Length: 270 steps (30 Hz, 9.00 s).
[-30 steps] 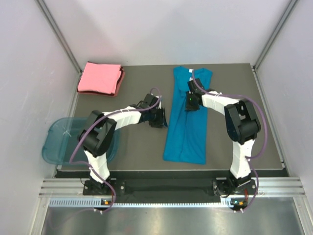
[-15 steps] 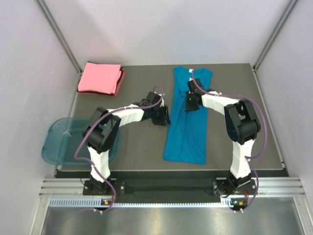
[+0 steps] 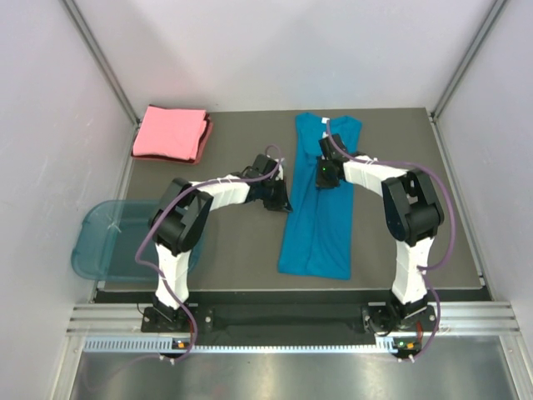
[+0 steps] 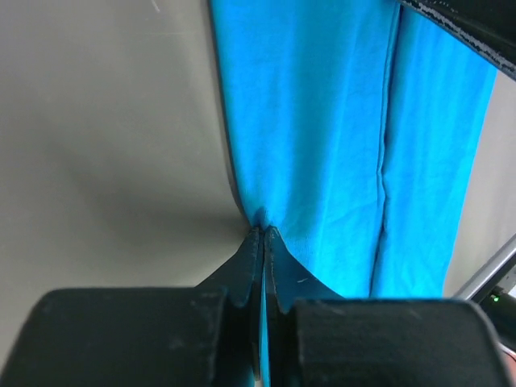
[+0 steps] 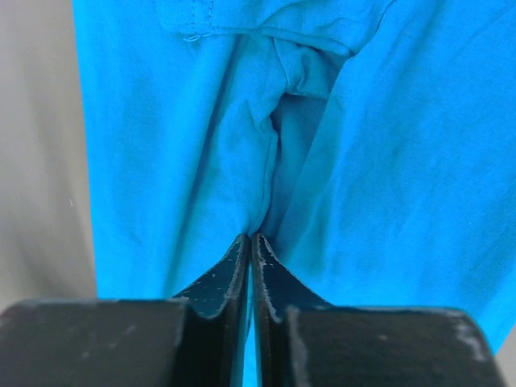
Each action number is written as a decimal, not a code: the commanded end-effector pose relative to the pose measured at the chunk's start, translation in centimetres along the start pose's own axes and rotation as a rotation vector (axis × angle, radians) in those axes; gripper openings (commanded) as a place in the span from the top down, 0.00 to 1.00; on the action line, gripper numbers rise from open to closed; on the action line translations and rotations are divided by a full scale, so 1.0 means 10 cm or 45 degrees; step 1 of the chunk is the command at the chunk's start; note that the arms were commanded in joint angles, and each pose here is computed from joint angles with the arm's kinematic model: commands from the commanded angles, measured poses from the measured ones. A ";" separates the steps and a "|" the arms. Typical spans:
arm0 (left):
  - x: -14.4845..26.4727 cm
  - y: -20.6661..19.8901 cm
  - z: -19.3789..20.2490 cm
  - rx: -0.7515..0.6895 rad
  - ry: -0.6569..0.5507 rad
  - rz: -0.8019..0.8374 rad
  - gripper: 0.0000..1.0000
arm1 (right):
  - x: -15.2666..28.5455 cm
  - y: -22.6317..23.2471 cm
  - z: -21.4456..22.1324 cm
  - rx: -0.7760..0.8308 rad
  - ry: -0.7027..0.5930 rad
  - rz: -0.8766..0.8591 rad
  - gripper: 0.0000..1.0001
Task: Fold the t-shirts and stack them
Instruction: Fold the tshirt
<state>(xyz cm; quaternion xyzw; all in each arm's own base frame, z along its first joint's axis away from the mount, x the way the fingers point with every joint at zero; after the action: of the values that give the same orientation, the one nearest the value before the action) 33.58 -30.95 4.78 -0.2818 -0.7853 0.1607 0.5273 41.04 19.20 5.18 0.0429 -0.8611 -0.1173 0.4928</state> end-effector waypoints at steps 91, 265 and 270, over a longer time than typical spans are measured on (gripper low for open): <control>-0.32 0.36 -1.22 0.061 -0.214 -0.116 1.00 | -0.03 -0.25 -0.68 0.025 -0.242 0.048 1.00; 0.17 0.02 -2.39 0.124 -0.465 0.495 0.62 | 0.74 -0.85 -1.41 0.022 -0.199 -0.238 0.47; 0.24 -0.04 -2.23 0.075 -0.413 0.469 0.64 | 0.78 -0.58 -1.36 0.216 -0.178 -0.453 0.61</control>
<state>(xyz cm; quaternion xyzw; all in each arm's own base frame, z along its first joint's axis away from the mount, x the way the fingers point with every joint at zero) 53.82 -30.95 9.53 -0.3378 -0.7677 0.3512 0.4161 47.86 7.99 11.92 0.1319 -0.8623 -0.1644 0.4605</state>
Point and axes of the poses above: each gripper's point midway between its finger pads, its own x axis back along the fingers, its own y axis along the line the jaws close on, z = x × y, the point moved 3 cm from there along x, back along the fingers, and after that the axes turned 3 degrees about -x, right-handed, at the moved point
